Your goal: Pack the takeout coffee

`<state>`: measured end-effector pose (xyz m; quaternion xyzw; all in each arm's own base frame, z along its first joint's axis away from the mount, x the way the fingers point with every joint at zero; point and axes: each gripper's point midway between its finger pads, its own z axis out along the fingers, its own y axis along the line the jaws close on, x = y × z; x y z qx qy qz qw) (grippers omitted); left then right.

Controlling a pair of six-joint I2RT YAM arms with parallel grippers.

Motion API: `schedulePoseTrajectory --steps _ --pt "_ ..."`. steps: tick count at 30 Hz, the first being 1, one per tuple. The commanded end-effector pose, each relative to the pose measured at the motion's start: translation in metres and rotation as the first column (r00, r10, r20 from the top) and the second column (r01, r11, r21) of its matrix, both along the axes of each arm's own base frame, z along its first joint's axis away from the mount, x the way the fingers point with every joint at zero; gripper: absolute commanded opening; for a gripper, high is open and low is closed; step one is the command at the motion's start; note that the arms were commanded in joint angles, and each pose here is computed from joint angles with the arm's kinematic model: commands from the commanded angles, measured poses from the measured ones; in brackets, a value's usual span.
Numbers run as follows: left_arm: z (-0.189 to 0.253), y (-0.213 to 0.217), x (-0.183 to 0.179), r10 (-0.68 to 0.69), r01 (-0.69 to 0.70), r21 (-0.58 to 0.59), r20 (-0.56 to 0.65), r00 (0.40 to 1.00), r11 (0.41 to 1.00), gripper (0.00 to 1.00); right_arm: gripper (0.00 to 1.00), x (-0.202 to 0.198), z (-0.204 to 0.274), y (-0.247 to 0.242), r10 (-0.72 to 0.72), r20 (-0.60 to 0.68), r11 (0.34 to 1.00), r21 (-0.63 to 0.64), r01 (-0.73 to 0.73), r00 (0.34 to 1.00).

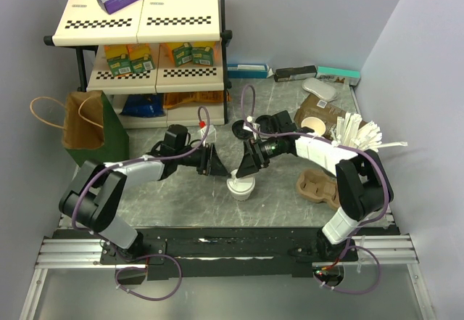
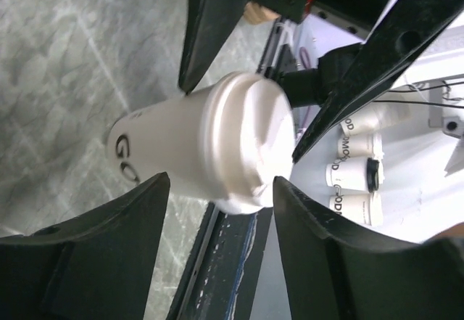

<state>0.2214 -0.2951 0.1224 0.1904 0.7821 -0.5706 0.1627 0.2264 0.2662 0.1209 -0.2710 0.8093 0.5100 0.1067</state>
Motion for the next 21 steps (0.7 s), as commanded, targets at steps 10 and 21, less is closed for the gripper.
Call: schedulePoseTrajectory --steps 10,21 --pt "0.017 -0.014 0.004 -0.042 0.045 -0.025 0.083 0.996 0.999 0.73 0.89 0.004 0.011 -0.004 0.027 0.076 0.999 0.015 -0.028 0.997" --pt "0.002 -0.018 0.005 -0.054 0.052 0.023 0.077 0.996 0.998 0.7 0.88 -0.007 -0.003 -0.018 0.021 0.049 0.999 -0.029 -0.02 0.999"
